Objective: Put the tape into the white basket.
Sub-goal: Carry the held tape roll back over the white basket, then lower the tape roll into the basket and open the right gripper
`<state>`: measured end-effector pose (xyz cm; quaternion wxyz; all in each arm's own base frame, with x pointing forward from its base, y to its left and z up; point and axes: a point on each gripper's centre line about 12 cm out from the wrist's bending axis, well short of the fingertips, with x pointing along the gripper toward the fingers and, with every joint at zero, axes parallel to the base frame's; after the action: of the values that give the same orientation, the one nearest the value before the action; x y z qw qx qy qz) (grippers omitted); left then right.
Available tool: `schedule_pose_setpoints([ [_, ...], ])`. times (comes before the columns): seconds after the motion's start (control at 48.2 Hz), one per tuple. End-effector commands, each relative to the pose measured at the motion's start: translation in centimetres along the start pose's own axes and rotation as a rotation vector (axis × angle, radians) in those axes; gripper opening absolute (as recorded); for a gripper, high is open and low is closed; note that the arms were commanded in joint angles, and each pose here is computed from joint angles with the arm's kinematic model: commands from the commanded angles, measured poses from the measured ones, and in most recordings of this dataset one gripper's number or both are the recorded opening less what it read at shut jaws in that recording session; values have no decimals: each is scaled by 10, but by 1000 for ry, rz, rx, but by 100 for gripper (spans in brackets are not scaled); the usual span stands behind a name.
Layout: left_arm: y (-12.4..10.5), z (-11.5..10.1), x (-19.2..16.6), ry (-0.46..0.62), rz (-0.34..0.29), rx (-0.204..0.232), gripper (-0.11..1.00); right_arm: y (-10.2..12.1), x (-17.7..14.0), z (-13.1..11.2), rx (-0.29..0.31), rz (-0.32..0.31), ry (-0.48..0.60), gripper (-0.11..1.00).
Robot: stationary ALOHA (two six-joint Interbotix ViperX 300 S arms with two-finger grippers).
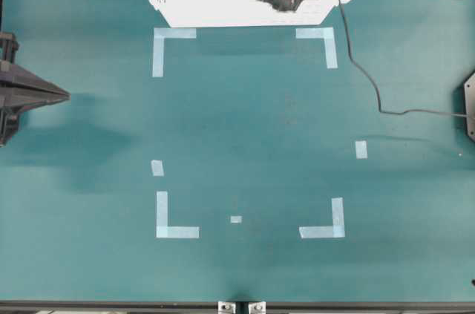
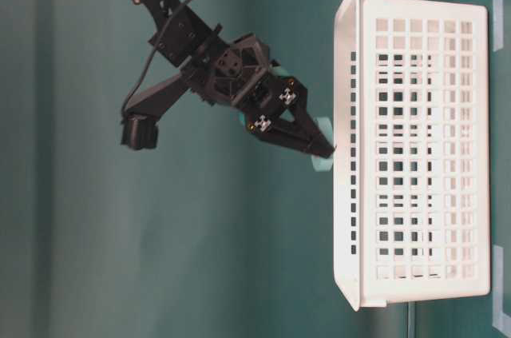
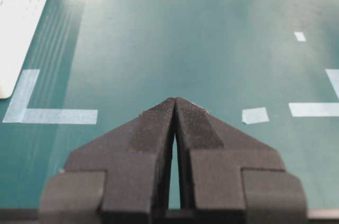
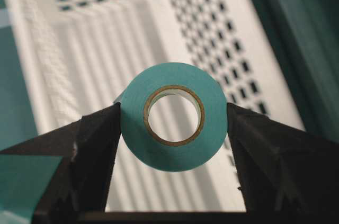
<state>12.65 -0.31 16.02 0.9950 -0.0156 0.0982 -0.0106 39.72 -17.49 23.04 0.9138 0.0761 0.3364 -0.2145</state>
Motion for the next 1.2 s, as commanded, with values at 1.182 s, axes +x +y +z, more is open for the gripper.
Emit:
schedule_pose_setpoints([
  [1.182, 0, 5, 0, -12, 4, -2, -11, 11, -31, 17, -5, 27, -87, 92],
])
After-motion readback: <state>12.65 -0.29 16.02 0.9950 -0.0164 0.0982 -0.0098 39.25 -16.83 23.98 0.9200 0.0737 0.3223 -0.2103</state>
